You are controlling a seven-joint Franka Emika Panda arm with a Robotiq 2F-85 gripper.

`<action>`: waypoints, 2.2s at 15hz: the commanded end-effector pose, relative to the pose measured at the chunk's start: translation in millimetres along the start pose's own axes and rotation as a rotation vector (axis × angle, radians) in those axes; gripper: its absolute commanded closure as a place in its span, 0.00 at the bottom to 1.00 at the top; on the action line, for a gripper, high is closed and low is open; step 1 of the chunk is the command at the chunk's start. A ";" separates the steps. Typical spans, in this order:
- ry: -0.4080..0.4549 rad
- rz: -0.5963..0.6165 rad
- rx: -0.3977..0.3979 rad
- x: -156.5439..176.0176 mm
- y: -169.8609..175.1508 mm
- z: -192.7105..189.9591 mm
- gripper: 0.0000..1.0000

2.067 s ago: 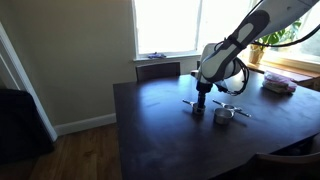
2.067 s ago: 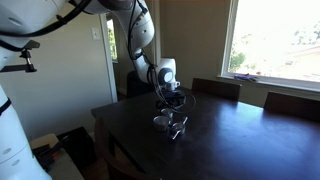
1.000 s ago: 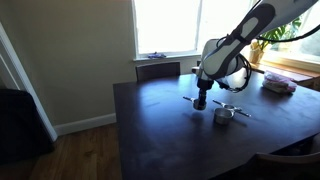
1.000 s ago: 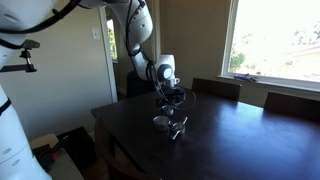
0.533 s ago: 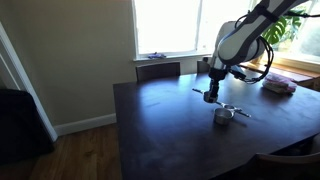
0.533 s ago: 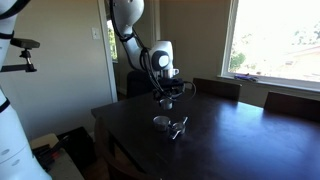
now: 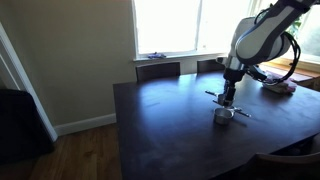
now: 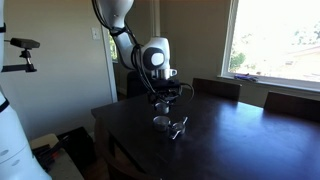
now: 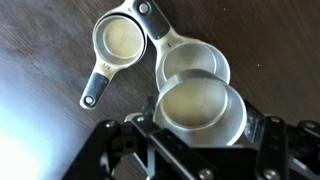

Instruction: Stack the measuring cups together from smallest to biggest

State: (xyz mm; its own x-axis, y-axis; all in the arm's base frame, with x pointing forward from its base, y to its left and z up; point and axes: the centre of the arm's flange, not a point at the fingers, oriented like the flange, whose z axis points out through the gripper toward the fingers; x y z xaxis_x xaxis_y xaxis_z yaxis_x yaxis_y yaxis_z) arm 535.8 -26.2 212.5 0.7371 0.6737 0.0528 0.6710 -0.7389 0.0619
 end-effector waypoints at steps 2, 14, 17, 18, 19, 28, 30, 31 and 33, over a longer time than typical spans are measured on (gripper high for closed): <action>0.050 0.028 -0.051 -22.8 -15.5 5.3 0.46; 0.059 0.025 -0.058 -21.1 -22.5 36.6 0.46; 0.058 0.020 -0.054 -20.3 -23.3 47.0 0.46; 0.060 0.017 -0.053 -20.5 -23.7 49.7 0.46; 0.065 0.014 -0.052 -21.0 -24.1 51.2 0.46; 0.102 -0.027 -0.094 -19.5 -29.8 38.0 0.00; 0.095 -0.024 -0.089 -21.3 -28.8 31.6 0.00; 0.096 -0.019 -0.089 -21.6 -27.9 27.4 0.00; 0.100 -0.009 -0.090 -21.2 -23.3 17.9 0.00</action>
State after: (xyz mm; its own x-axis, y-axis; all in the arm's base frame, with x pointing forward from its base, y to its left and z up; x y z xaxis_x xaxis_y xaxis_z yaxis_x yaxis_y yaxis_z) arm 517.4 -19.5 167.0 0.7007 0.6974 0.1509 0.6815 -0.7167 0.1478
